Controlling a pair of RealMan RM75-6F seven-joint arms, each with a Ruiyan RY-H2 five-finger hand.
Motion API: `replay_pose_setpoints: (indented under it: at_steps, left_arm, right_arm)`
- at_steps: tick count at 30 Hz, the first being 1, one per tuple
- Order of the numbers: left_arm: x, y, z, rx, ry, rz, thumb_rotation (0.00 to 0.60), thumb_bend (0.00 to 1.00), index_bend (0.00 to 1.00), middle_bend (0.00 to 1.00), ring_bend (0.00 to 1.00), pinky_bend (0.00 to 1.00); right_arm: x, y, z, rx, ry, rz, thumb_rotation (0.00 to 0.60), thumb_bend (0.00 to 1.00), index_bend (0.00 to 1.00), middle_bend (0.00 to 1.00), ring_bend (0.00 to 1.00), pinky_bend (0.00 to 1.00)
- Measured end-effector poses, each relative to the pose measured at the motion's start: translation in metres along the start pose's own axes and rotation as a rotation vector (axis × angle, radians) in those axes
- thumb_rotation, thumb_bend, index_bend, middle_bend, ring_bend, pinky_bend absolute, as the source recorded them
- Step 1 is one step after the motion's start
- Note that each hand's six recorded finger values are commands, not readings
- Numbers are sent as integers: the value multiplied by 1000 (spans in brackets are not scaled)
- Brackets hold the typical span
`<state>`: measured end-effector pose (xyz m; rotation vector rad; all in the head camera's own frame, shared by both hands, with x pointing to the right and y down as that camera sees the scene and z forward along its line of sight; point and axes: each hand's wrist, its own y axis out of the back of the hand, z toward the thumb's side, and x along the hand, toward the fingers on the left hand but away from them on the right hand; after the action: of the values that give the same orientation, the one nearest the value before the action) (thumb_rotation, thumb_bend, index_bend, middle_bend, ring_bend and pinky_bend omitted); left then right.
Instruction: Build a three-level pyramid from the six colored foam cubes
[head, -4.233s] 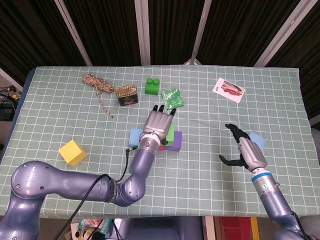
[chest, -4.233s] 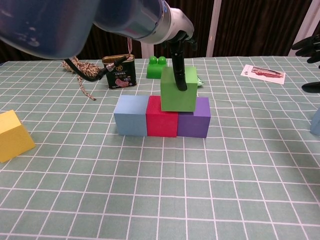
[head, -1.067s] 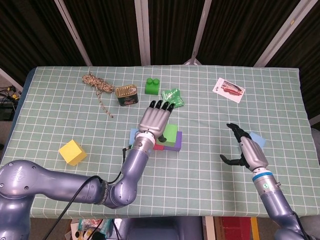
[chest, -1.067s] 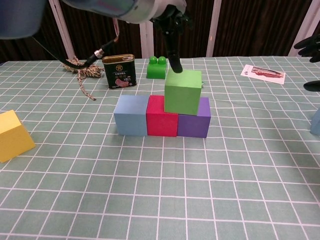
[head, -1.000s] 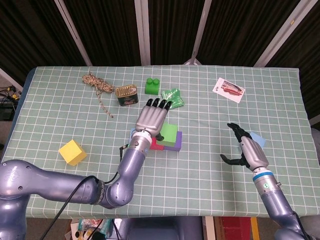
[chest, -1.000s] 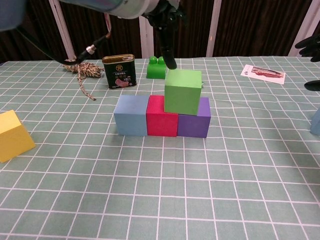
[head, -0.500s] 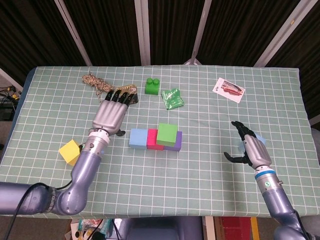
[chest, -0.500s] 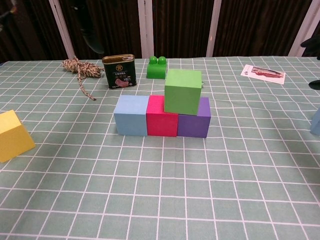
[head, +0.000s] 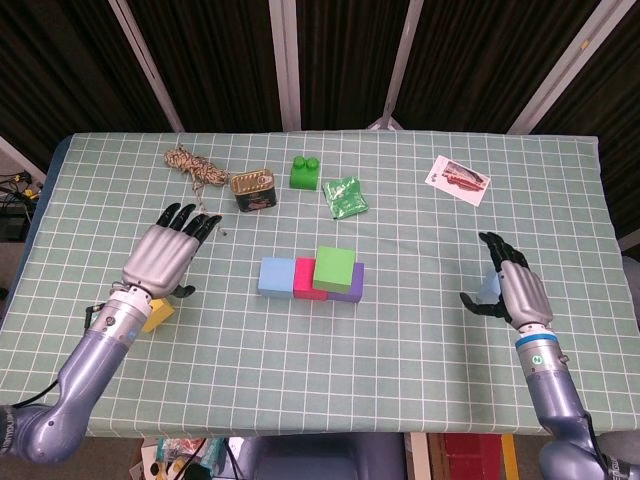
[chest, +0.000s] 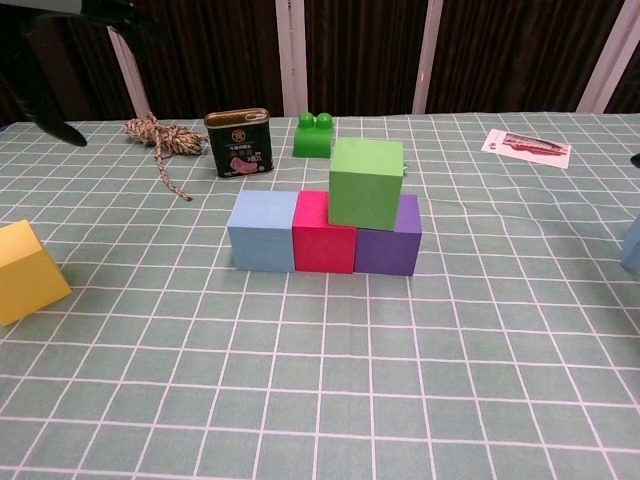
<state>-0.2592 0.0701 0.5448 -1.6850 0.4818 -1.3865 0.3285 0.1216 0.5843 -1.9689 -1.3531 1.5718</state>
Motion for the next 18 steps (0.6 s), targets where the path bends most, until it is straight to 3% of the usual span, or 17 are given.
replay_pose_setpoints:
  at_steps: [8,13,18]
  left_arm:
    - [-28,-33,-41,87,-13,-94,600,20,1,97,0,44]
    - [-44,-56,-73,115,19,-152,600,17,0,99,0,44]
    - [-62,-82,-97,83,81,-200,600,27,0,113,0,44]
  right_arm:
    - [0,-1,-3,8,-14,-6,600,313,0,0,0,0]
    - [0,-2,-2,8,-10,-6,600,313,0,0,0,0]
    - [1,-6,-2,13,-11,6,600,313,0,0,0,0]
